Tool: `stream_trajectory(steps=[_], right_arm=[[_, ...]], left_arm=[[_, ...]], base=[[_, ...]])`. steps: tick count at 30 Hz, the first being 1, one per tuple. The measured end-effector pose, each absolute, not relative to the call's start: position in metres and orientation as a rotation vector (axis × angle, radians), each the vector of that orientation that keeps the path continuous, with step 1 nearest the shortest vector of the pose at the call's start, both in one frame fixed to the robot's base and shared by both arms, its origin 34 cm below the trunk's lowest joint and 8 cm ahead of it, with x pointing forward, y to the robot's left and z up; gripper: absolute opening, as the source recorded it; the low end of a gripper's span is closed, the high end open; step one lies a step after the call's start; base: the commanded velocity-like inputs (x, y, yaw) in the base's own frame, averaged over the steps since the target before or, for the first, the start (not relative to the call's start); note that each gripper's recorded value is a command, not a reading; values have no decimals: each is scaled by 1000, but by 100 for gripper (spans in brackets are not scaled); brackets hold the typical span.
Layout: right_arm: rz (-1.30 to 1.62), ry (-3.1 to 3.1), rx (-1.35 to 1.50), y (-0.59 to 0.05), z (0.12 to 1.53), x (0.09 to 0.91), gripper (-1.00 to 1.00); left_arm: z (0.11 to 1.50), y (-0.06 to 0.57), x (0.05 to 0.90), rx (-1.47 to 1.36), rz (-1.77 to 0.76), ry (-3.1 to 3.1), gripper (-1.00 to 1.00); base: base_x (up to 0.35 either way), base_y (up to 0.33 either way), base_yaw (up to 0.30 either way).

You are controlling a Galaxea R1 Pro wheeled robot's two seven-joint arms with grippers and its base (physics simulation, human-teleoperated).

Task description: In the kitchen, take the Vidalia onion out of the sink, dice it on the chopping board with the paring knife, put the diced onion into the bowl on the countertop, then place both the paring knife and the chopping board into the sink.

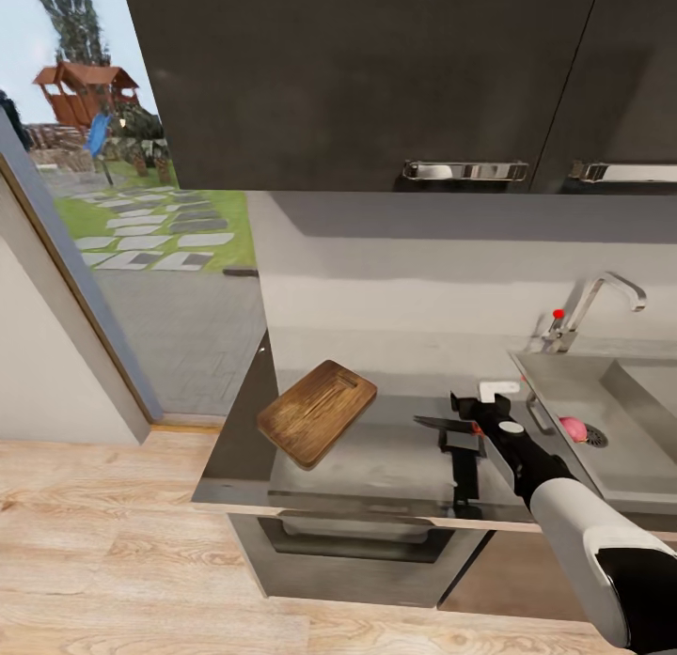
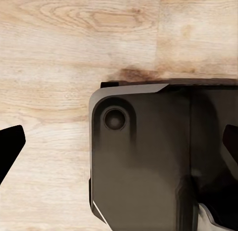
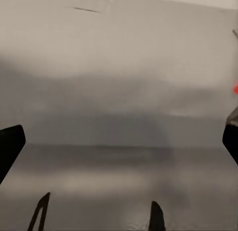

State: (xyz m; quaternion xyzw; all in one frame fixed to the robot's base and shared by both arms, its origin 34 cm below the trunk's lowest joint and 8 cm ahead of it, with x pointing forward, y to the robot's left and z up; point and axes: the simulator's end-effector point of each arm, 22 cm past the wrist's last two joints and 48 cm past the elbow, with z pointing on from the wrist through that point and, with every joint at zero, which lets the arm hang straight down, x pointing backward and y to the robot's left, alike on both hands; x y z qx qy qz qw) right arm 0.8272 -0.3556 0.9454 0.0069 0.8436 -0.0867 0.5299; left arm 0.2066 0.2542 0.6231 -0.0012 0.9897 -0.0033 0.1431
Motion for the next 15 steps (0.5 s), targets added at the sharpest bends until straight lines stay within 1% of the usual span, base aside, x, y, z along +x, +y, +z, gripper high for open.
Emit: stream_trajectory(steps=[7,15], right_arm=[[-207,2029,18,-356,939,824,100],[-208,2045,20,-356,933,820,100]], left_arm=[[623,254,206,-4,-10,2854,100],[623,254,207,-4,-10,2854,100]], base=[[19,0,0],[183,0,0]])
